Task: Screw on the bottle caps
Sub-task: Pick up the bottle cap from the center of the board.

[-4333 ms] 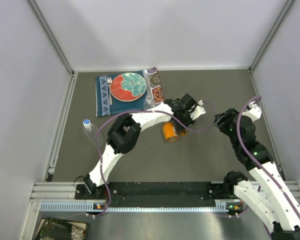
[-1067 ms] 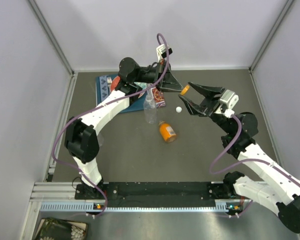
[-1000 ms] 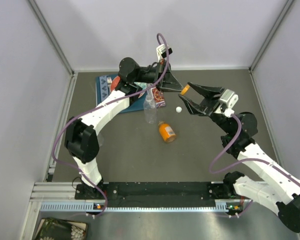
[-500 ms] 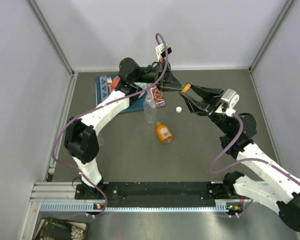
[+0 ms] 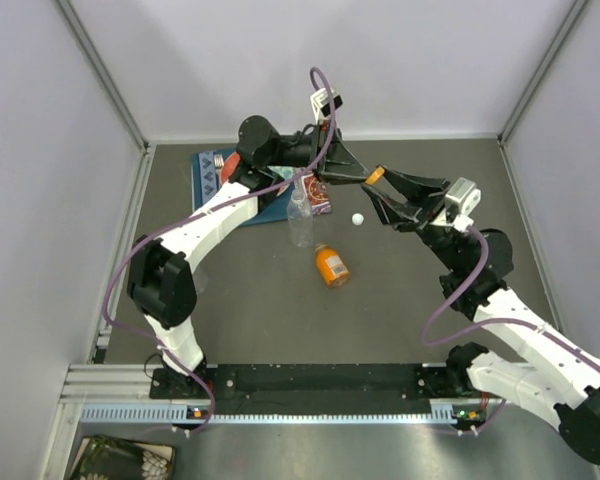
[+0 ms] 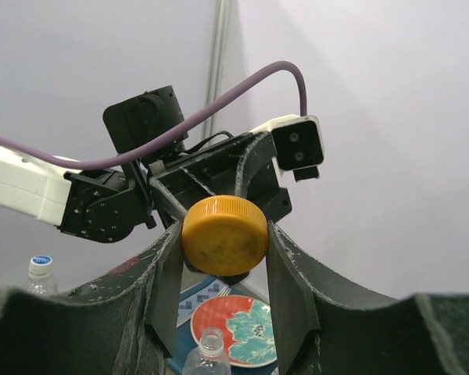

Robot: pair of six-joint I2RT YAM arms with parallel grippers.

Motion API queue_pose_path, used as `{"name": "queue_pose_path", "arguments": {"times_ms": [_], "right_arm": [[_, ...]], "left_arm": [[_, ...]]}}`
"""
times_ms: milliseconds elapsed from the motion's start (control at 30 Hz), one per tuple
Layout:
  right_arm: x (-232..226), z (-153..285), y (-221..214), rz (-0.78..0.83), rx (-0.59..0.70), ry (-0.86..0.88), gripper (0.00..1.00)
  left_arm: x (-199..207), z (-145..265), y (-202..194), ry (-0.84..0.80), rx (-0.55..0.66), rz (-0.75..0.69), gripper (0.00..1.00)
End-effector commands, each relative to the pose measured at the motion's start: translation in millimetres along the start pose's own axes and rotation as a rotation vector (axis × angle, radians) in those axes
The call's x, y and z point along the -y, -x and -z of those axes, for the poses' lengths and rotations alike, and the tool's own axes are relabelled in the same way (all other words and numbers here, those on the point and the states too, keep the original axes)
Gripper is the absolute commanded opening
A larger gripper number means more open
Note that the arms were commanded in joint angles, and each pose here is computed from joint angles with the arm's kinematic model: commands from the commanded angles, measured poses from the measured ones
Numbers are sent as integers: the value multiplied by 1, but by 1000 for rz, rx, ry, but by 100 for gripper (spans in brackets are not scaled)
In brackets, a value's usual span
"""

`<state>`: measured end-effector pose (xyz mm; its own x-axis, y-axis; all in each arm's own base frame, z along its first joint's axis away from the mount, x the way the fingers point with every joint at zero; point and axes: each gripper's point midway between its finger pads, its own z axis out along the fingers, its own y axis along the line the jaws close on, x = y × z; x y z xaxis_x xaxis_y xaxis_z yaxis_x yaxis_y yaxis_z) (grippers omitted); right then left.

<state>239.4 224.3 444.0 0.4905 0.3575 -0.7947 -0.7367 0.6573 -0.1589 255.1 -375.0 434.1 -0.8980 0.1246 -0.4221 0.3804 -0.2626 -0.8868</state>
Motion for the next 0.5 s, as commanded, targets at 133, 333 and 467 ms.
{"name": "queue_pose_path", "arguments": {"times_ms": [133, 333, 467], "right_arm": [[-3, 19, 25, 32, -26, -15, 32], [-1, 45, 59, 57, -31, -70, 33], [-3, 53, 75, 52, -25, -75, 33]], "left_arm": [[-3, 32, -2, 118, 38, -94, 77], [-129, 94, -59, 620, 1, 10, 83], [-194, 144, -101, 954, -99, 87, 88]]}}
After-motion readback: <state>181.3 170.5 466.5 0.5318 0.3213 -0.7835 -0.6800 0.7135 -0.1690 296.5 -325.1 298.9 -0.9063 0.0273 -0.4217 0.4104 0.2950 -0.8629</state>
